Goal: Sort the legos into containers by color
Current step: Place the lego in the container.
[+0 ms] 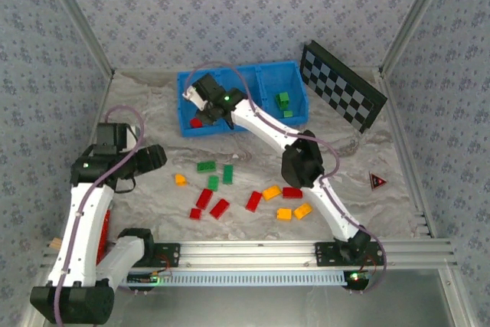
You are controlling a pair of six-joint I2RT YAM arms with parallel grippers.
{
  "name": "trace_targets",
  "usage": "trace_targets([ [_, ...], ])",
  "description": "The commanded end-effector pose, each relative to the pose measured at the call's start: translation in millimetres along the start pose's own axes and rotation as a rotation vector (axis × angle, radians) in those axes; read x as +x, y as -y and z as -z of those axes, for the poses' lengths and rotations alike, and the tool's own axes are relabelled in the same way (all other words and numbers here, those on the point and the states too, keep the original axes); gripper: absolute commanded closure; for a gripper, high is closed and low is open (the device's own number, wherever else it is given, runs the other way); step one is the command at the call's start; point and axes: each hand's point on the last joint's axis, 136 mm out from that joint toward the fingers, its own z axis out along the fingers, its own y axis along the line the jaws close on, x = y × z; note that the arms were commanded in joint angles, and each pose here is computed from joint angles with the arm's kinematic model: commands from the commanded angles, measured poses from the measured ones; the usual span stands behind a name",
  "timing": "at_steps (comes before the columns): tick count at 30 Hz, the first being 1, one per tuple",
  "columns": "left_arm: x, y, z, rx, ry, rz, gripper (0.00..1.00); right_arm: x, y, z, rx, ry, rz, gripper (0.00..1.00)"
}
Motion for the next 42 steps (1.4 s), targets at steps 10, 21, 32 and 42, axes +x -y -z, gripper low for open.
trace_targets([
  [10, 43.7, 6.2, -42.8, 0.014, -0.150, 0.104, 0.20, 15.2, -3.6, -50.3, 0.065, -0.027, 0.103, 0.69],
  [21, 56.8, 5.6, -79.2, -0.024, -0.223, 0.145, 0.19, -5.7, -3.8, -41.2, 0.054, 0.035, 0.097, 0.53],
  [32, 69.5, 12.9, -113.8, -0.089, -0.253, 0.111, 0.21, -44.9, 6.9, 14.0, 0.071, 0.130, 0.095, 0.53],
  [42, 70.5, 12.8, -146.6, -0.146, -0.278, 0.079, 0.27, -64.6, 35.8, 99.0, 0.136, 0.188, -0.031, 0.53],
])
